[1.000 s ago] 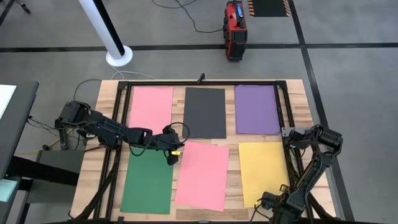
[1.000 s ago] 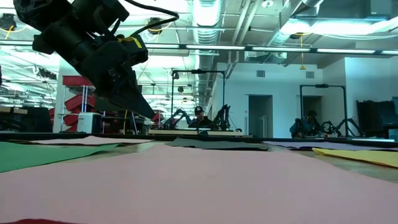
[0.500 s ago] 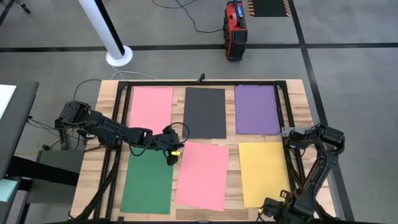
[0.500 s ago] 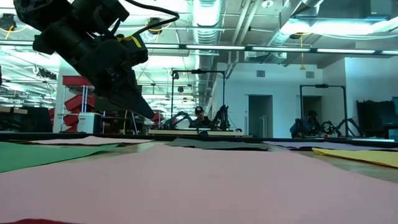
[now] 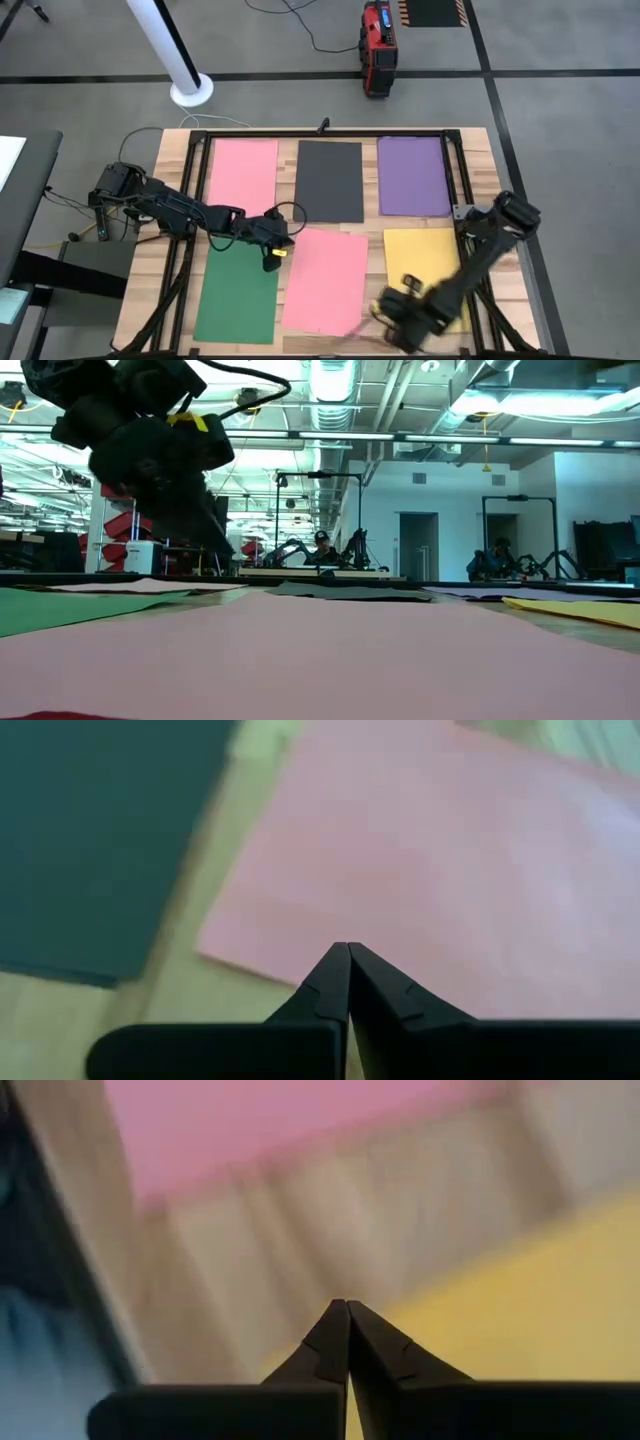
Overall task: Organize paper
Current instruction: Adjust the bottom pink paper
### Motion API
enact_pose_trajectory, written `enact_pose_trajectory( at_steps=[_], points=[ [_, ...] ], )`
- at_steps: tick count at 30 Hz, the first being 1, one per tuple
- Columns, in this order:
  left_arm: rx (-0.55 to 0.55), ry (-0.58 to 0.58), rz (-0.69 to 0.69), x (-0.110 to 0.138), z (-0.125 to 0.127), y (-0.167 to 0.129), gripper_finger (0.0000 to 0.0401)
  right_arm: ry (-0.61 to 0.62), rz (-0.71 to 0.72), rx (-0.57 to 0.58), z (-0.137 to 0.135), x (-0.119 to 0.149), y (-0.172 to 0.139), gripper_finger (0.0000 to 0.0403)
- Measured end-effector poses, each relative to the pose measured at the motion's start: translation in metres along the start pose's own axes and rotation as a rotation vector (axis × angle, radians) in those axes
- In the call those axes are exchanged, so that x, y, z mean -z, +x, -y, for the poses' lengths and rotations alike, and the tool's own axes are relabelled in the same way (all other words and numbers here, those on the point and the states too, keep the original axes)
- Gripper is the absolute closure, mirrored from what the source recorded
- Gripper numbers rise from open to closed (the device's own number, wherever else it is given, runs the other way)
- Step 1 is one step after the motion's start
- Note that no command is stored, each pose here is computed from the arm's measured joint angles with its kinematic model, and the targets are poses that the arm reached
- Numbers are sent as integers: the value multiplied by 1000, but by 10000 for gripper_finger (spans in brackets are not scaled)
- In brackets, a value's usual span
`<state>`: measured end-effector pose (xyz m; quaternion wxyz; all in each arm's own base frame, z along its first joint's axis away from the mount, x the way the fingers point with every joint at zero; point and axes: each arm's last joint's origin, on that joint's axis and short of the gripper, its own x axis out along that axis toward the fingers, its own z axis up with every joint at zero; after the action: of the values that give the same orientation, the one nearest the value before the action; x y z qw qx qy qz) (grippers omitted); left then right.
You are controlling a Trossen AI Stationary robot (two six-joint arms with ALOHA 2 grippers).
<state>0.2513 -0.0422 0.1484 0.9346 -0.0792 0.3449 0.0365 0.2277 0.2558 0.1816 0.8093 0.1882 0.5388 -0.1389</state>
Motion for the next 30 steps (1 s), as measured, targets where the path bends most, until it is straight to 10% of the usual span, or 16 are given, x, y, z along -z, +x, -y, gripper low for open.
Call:
enact_pose_trajectory(
  at_steps=[13,19,30],
  points=[
    [-5,59,27,4,5,-11,401,-63,221,-57,57,-131,55,403],
    [99,-3,264,7,1,-43,401,-43,213,-47,71,-149,77,403],
    [86,-89,308,27,-13,-72,401,-93,103,-78,73,-144,110,403]
  ],
)
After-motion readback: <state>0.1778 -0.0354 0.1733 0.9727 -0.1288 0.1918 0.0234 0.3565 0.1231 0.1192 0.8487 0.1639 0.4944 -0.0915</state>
